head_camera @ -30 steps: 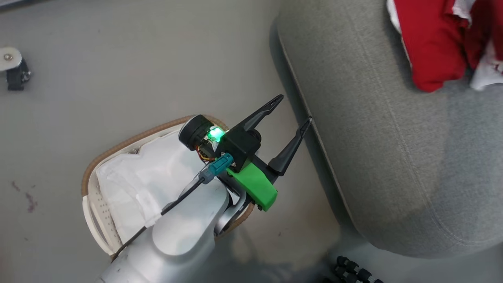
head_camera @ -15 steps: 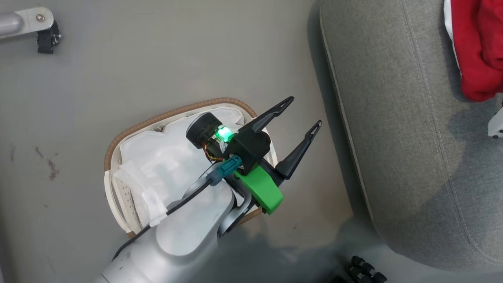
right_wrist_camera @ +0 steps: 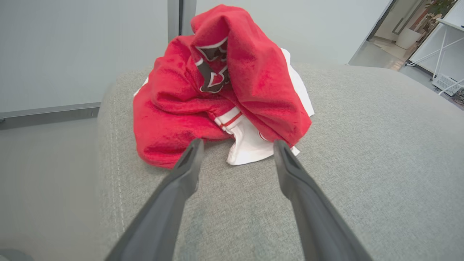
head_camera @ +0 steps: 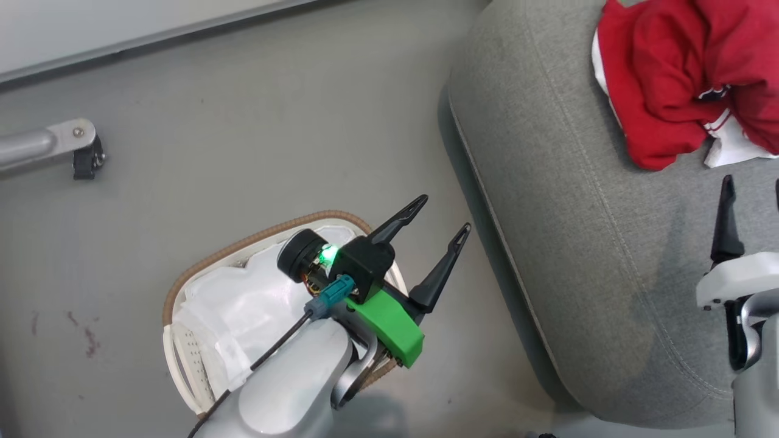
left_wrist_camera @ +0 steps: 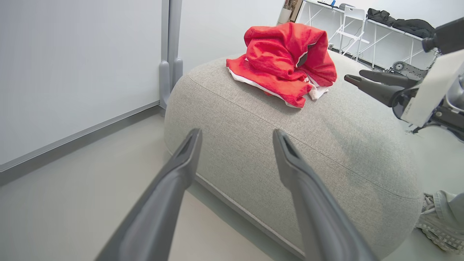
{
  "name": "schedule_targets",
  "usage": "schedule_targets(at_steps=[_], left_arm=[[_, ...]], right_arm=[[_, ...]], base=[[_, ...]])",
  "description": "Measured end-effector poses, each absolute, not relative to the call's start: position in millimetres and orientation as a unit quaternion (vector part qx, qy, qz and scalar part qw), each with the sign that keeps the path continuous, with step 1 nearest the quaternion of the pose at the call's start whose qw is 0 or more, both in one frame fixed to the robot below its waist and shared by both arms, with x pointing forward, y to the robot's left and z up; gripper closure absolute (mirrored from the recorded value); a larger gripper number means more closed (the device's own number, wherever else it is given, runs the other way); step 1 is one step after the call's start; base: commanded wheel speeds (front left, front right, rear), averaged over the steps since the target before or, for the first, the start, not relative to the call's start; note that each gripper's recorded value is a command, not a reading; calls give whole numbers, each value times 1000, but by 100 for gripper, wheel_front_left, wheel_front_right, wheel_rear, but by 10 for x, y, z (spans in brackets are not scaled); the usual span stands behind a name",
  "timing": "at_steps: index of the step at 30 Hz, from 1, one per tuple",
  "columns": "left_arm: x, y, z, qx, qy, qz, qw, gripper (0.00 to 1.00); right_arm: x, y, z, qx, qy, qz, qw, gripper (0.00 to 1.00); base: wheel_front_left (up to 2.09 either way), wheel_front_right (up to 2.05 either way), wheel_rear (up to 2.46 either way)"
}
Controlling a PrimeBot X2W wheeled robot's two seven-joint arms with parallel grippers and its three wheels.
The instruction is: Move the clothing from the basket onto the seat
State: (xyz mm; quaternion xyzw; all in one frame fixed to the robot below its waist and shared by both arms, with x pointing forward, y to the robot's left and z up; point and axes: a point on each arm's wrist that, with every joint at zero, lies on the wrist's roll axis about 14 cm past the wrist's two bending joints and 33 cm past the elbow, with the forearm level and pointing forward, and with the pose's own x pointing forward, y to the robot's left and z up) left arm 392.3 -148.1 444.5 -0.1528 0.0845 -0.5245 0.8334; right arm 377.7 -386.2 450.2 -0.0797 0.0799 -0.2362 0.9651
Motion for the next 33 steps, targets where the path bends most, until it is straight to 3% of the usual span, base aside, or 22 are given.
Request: schedule_targets(at_steps=[8, 16, 25, 33], left_arm=[[3891, -1347, 4644, -145, 69, -494, 855, 0], [4020, -947, 4665, -122, 59, -431, 892, 0], [4326, 125, 4526, -107, 62, -253, 959, 0], [4253, 1054, 4454, -106, 63, -116, 986, 0]], right_arm=[[3625, -3621, 4780, -57, 34, -211, 975, 0], [3901, -3144, 5094, -27, -29, -143, 989, 0], [4272, -2317, 5092, 7, -40, -29, 999, 0], [4417, -1720, 5049, 29, -34, 47, 998, 0]], base=[[0, 0, 0], [0, 0, 0], [0, 0, 0], [0, 0, 0]])
